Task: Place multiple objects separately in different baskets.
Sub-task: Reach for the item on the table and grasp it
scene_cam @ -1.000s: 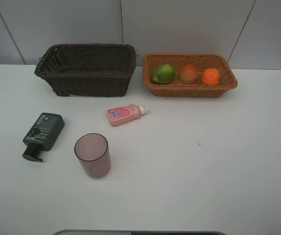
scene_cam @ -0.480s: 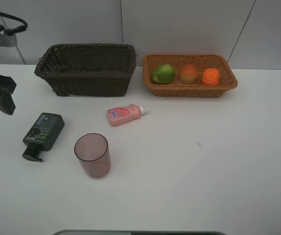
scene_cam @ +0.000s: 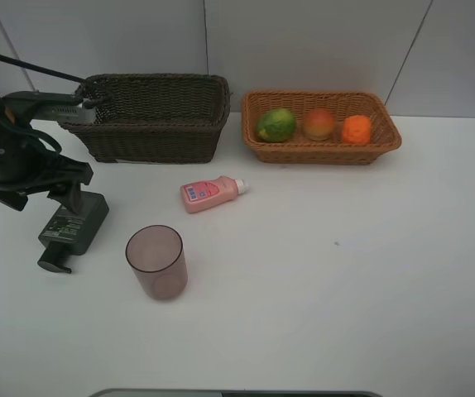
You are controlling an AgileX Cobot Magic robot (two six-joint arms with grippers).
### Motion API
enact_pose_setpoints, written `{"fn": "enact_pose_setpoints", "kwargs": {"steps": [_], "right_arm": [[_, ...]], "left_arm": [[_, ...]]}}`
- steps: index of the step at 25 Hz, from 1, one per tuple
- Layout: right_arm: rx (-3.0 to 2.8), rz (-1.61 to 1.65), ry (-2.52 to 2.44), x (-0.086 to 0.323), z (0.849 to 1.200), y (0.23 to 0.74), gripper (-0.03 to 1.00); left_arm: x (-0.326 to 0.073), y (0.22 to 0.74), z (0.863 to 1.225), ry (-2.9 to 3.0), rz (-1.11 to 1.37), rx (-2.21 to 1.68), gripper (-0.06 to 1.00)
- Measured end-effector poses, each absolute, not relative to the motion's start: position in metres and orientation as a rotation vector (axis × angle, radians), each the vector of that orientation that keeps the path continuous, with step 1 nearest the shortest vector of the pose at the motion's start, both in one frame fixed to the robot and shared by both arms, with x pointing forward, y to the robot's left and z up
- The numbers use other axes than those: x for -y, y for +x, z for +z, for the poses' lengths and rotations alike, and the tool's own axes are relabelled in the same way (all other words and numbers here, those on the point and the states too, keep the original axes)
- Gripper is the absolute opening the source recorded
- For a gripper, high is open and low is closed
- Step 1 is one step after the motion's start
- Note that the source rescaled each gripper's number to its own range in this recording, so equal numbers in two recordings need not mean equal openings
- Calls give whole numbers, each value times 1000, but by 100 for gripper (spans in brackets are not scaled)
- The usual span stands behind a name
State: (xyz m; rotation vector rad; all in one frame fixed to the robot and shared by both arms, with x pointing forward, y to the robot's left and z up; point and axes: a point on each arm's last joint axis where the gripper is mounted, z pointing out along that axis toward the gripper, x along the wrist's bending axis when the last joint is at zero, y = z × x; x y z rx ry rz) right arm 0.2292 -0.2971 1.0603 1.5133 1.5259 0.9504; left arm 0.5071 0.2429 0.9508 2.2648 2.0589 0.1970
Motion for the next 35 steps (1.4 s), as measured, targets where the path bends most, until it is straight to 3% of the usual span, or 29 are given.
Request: {"fn": "enact_pose_setpoints", "kwargs": {"steps": [35], "right_arm": [[-1526,952,1513,297,1060,229,77]], "left_arm": [[-244,535,892,2245,175,-2008,92]]}}
